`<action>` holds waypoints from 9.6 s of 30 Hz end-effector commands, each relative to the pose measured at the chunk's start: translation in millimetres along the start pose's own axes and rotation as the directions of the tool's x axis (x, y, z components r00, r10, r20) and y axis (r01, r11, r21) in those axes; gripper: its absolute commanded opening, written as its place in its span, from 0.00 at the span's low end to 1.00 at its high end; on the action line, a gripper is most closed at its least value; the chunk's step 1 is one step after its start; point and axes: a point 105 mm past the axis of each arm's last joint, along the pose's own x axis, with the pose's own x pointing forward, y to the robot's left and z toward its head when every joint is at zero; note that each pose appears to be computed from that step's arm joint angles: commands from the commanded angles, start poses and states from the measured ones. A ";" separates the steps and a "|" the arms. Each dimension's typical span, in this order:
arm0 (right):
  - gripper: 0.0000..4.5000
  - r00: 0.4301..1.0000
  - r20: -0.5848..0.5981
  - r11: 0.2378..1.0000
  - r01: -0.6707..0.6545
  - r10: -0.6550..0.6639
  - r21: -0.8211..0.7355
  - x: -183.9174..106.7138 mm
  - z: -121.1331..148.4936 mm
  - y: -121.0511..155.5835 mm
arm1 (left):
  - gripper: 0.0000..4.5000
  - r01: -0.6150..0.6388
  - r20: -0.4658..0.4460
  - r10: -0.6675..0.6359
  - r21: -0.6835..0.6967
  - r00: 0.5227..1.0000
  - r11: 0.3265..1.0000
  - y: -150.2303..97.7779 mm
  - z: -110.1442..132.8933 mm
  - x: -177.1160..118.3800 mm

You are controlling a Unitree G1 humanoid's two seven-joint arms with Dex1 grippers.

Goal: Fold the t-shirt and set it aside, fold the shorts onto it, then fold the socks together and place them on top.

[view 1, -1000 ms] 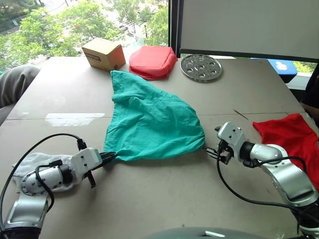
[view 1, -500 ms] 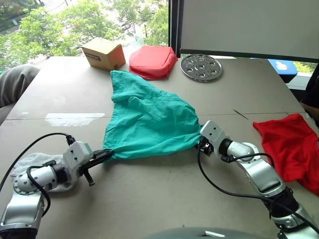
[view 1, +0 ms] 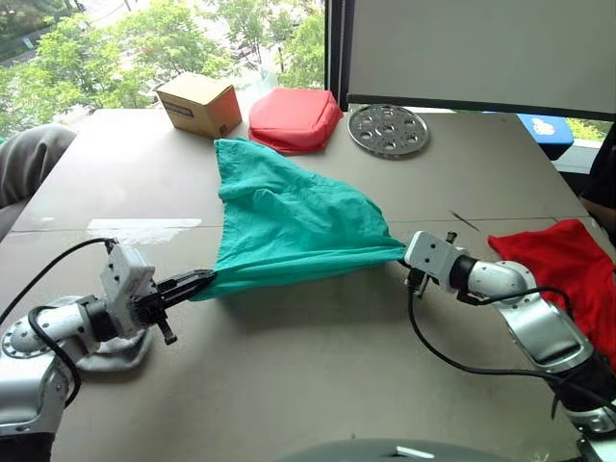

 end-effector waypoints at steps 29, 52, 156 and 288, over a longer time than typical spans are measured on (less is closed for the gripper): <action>0.02 0.737 0.403 0.614 0.676 -0.544 -0.408 -95.4 152.8 -233.0 | 0.00 -0.733 0.761 0.287 0.337 0.582 0.591 116.3 295.0 -36.1; 0.02 0.913 -0.167 0.918 -0.334 0.371 0.215 -94.5 -19.5 59.8 | 0.00 0.261 -0.225 -0.232 0.109 0.946 0.959 -88.8 -42.0 -18.4; 0.01 0.431 0.486 0.444 0.891 -0.760 -0.096 -128.1 193.9 -295.8 | 0.00 -0.861 0.876 0.280 0.244 0.393 0.446 100.8 353.1 -70.2; 1.00 0.927 0.355 0.895 -0.052 -0.121 0.442 -58.3 52.0 3.7 | 0.42 -0.321 -0.100 0.380 -0.751 0.919 0.578 -9.5 -11.2 195.3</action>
